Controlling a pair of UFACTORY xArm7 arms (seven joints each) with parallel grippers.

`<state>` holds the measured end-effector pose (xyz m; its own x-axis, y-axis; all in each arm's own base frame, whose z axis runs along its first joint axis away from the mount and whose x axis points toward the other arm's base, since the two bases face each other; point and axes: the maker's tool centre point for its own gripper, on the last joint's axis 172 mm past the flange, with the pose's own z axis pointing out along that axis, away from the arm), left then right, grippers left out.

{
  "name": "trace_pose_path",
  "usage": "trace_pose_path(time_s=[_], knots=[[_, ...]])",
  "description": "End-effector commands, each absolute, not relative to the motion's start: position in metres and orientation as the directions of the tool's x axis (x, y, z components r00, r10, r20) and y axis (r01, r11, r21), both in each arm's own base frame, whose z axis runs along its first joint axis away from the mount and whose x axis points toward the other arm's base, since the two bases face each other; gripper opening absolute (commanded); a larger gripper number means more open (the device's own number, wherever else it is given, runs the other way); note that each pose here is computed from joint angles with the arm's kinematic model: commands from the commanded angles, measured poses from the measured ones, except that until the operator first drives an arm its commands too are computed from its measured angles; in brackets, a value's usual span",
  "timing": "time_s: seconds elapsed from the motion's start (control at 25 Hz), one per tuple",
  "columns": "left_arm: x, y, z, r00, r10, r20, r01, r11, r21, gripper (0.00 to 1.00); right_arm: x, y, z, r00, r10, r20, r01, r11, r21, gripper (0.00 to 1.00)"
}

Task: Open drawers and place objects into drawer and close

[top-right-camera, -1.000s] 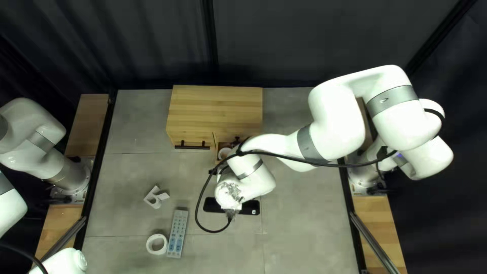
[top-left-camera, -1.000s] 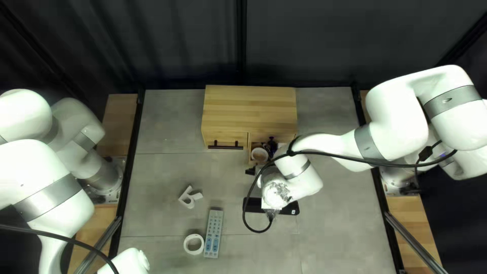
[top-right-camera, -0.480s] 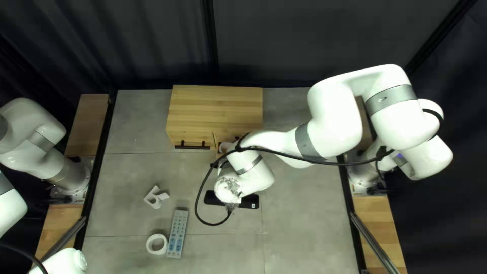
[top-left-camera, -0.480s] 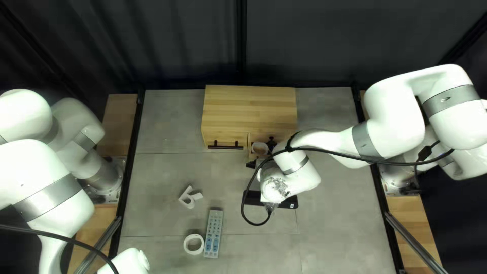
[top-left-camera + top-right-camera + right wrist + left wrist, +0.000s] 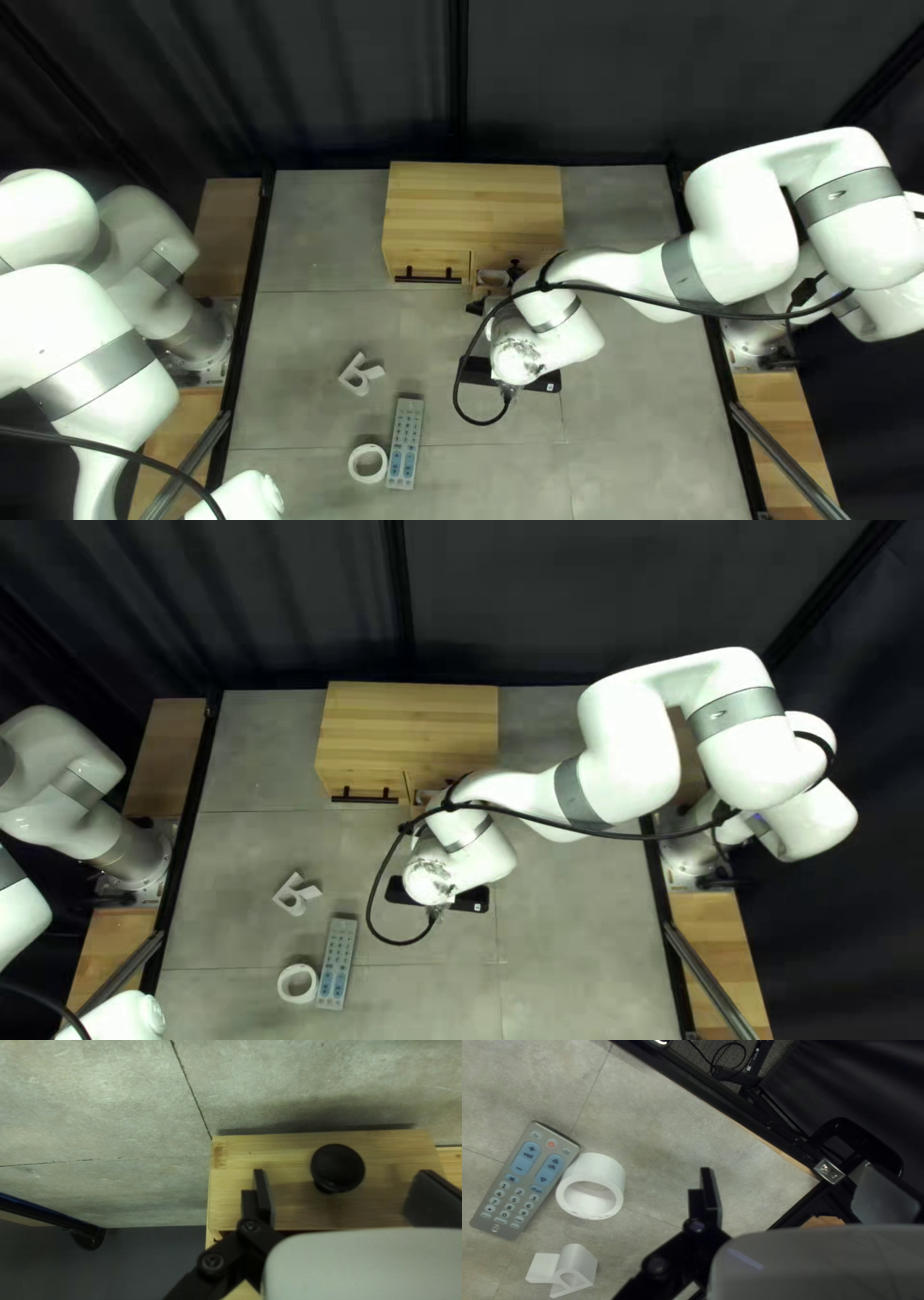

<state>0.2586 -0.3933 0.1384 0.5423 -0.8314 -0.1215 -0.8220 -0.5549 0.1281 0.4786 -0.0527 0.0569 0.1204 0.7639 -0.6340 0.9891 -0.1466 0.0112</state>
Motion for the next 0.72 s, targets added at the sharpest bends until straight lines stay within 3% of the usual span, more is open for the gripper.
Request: trace_pose_path(time_s=[0.04, 0.72], knots=[[0.259, -0.393, 0.138, 0.542, -0.831, -0.121, -0.822, -0.555, 0.128, 1.00, 0.479, -0.056, 0.060, 0.125, 0.752, -0.647, 0.989, -0.149, 0.017, 1.00], [0.259, -0.393, 0.138, 0.542, -0.831, -0.121, -0.822, -0.555, 0.128, 1.00, 0.477, -0.066, 0.059, 0.132, 0.718, -0.683, 0.986, -0.163, 0.018, 1.00]])
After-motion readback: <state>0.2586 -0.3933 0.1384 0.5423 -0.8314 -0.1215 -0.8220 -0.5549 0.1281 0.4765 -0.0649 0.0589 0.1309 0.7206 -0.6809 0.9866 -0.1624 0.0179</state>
